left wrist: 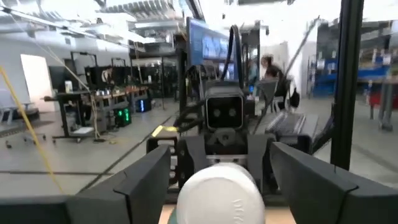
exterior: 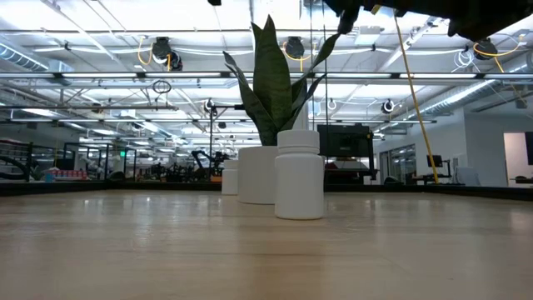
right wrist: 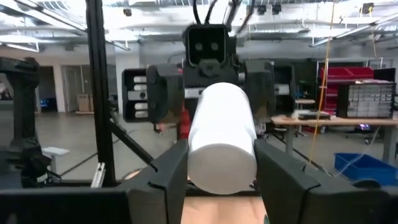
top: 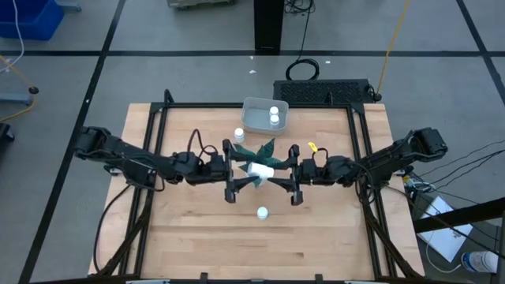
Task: Pick and place pill bottles into a basket
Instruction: Put the white medicine bottle into the gray bin
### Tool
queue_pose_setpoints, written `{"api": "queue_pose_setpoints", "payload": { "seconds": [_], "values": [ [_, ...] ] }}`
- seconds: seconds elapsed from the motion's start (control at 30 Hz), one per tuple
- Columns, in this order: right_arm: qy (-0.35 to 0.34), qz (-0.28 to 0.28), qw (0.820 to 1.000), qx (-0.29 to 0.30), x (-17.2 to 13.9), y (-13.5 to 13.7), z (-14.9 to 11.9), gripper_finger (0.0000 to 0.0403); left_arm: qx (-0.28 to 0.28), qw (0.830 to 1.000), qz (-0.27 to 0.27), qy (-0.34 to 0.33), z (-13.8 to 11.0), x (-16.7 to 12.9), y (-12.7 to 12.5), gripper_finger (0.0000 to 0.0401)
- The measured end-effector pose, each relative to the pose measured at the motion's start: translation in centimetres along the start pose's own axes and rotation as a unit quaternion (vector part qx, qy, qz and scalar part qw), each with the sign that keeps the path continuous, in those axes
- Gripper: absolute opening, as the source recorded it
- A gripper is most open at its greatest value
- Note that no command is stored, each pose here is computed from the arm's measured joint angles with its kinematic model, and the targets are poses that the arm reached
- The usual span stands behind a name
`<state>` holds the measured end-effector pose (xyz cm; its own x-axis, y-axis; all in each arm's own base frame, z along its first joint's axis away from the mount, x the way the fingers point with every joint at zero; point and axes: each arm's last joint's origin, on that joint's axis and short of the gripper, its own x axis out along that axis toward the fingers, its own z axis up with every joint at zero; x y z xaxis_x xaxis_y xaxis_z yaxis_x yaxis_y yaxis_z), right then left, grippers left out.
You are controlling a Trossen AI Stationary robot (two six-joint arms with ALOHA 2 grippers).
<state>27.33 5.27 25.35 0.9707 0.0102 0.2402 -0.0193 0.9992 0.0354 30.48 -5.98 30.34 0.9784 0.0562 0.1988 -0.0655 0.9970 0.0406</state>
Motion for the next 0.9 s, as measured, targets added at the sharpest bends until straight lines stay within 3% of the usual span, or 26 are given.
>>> {"api": "queue_pose_setpoints", "payload": {
  "seconds": [0.13,0.27,0.37,0.57,0.77,0.9],
  "values": [
    [0.01,-0.031,0.999,-0.007,0.0,-0.1,-0.2,0.0148,0.019,1.0,0.002,0.0,1.9,-1.2,0.5,0.0286],
    [0.008,-0.048,0.999,-0.014,-0.3,-0.3,0.5,0.0149,0.008,0.999,0.003,0.037,4.1,-3.7,1.3,0.0249],
    [0.009,-0.067,0.997,-0.024,-0.7,-0.4,1.3,0.0149,0.017,0.996,-0.009,0.085,4.6,-5.4,1.4,0.0186],
    [-0.003,-0.087,0.995,-0.037,-2.0,-0.9,3.8,0.0147,0.035,0.991,-0.05,0.116,5.1,-7.1,0.9,0.002],
    [0.022,-0.129,0.99,-0.048,-2.9,-2.2,4.9,0.0147,0.045,0.987,-0.079,0.133,3.9,-7.5,0.2,0.0024],
    [0.082,-0.153,0.984,-0.046,-2.8,-3.3,4.7,0.0147,0.034,0.988,-0.126,0.079,-0.3,-9.0,-0.6,0.0006]
  ]
}}
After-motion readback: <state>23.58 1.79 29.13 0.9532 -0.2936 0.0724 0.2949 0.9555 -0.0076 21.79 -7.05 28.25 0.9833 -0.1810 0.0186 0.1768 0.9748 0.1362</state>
